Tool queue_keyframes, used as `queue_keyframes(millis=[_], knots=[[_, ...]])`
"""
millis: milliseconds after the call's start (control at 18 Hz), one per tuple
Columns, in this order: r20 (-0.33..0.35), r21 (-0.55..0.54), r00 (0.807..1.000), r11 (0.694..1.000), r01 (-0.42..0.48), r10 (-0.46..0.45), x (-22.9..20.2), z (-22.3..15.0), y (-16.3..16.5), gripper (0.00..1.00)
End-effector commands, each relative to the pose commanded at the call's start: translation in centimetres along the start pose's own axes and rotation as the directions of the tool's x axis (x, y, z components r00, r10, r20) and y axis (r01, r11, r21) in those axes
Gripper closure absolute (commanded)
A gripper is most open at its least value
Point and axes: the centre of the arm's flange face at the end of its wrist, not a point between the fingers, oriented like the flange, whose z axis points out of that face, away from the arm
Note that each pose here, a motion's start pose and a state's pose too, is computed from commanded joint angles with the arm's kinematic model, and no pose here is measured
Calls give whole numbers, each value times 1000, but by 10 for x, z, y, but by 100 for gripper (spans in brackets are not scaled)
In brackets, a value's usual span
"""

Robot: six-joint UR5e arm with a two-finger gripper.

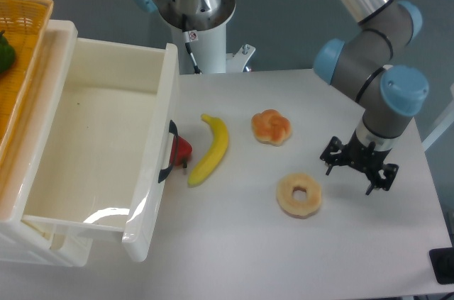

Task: Pick up the donuts
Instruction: 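Move the gripper over the plain ring donut and lower it, then lower the open gripper fingers into the donut hole and close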

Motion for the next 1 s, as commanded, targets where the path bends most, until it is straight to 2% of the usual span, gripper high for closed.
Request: queue_keyframes(millis=[389, 778, 1000], knots=[[-28, -11, 999, 999, 40, -41, 5, 22, -12, 2], [-41, -17, 997, 998, 58, -59, 10, 31, -17, 19], [-47, -21, 995, 996, 82, -83, 13, 36, -20, 34]])
